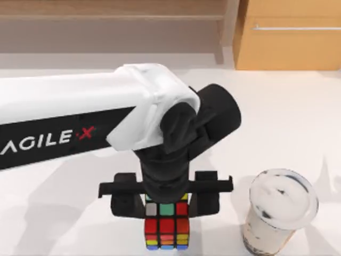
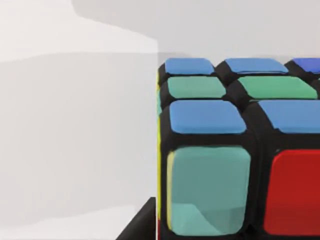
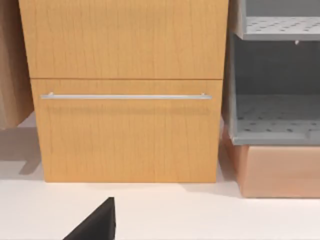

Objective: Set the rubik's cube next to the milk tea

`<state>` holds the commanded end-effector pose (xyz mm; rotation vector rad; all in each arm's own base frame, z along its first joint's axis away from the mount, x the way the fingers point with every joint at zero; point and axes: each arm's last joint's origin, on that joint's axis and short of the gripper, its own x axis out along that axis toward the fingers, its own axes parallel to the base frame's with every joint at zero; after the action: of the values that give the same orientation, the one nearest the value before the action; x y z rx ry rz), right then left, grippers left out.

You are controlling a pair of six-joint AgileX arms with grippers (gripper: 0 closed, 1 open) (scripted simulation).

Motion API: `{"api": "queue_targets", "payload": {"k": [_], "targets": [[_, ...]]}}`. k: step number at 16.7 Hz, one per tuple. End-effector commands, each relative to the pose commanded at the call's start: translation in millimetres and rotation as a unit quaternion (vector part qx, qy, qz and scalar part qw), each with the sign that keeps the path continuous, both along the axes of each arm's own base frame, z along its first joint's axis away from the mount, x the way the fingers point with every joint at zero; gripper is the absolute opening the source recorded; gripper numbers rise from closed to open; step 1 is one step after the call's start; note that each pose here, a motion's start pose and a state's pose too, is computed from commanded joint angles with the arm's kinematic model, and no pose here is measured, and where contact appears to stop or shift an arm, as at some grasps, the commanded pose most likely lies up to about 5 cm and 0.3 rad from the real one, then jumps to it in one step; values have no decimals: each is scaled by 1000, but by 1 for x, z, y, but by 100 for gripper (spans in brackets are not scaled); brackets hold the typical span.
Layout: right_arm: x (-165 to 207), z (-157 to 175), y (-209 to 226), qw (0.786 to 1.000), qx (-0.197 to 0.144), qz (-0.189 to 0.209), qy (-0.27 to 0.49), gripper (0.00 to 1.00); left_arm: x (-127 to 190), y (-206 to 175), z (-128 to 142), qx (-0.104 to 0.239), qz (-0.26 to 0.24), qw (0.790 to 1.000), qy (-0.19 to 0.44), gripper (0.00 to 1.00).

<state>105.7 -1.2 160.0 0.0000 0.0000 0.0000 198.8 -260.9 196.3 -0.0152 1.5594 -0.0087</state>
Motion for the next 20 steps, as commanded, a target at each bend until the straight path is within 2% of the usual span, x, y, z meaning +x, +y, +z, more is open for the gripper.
{"api": "queue_targets", "payload": {"k": [10, 15, 20], "targets": [[0, 0, 0, 1000, 0, 0, 0, 100, 1, -2, -1, -16, 1, 1000, -12, 0], [0, 0, 0, 1000, 0, 0, 0, 100, -4, -7, -22, 1, -11, 1000, 5, 0], [0, 0, 0, 1000, 0, 0, 0, 100, -4, -7, -23, 3, -12, 1000, 7, 0]]}}
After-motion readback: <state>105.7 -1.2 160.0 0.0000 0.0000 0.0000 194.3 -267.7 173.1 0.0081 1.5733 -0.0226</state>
